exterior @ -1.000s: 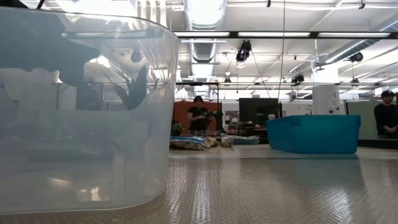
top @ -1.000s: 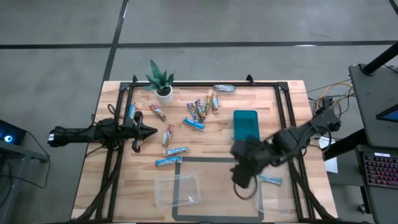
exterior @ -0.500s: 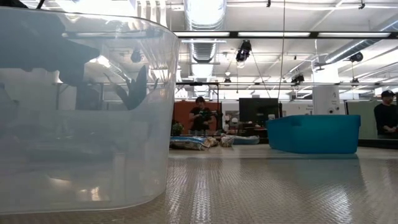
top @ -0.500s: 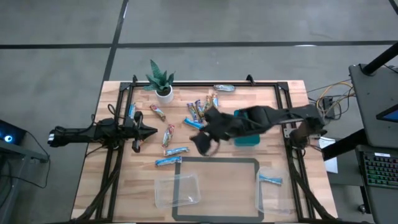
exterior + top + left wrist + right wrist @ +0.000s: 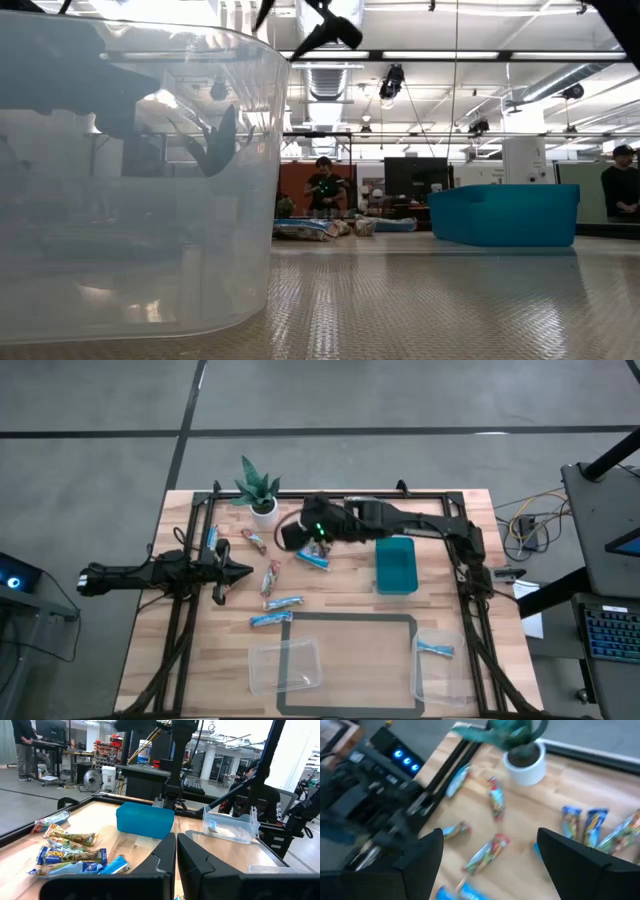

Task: Pick and place Granola Bars by type
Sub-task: Put the yellow granola bar into the right transparent bin

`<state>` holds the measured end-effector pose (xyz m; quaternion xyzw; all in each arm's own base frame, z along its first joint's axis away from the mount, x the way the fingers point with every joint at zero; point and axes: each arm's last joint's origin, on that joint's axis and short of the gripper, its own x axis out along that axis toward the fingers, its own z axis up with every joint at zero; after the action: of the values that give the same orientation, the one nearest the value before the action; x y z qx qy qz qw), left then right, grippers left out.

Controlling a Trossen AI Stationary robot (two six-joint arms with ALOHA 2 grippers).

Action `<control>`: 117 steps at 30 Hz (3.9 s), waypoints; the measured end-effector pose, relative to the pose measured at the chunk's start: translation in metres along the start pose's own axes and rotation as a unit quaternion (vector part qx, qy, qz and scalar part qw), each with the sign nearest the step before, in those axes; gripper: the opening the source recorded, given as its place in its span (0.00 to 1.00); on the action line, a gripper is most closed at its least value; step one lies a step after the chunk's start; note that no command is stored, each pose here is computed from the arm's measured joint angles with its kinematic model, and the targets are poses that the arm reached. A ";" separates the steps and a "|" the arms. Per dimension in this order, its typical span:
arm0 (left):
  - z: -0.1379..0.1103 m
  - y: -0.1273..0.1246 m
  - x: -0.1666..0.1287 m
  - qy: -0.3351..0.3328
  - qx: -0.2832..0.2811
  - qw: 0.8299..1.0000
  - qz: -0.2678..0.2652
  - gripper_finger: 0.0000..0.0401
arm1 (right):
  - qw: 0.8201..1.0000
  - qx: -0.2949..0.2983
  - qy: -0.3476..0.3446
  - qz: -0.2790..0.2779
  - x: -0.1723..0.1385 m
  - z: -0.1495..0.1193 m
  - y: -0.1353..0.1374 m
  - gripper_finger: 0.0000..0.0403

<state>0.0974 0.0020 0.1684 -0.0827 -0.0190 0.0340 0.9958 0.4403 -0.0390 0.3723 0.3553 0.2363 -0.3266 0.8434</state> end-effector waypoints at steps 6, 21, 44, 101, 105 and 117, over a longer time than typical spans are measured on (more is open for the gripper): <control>0.000 0.000 0.000 0.000 0.000 1.000 0.000 0.00 | 0.997 0.008 -0.007 -0.074 0.022 0.021 -0.029 0.75; 0.000 0.000 0.000 0.000 0.000 1.000 0.000 0.00 | 0.970 0.054 0.018 -0.235 0.073 0.042 -0.098 0.73; 0.000 0.000 0.000 0.000 0.000 1.000 0.000 0.00 | 0.901 0.153 0.166 -0.371 0.150 0.009 -0.165 0.68; 0.000 0.000 0.000 0.000 0.000 1.000 0.000 0.00 | 0.899 0.108 0.260 -0.334 0.182 -0.018 -0.199 0.58; 0.000 0.000 0.000 0.000 0.000 1.000 0.000 0.00 | 0.898 0.109 0.265 -0.333 0.182 -0.019 -0.199 0.56; 0.000 0.000 0.000 0.000 0.000 1.000 0.000 0.00 | 0.890 0.105 0.279 -0.345 0.180 -0.021 -0.201 0.36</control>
<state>0.0974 0.0019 0.1684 -0.0827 -0.0188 0.0338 0.9958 0.4132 -0.1993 0.1558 0.4144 0.5343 -0.5067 0.5349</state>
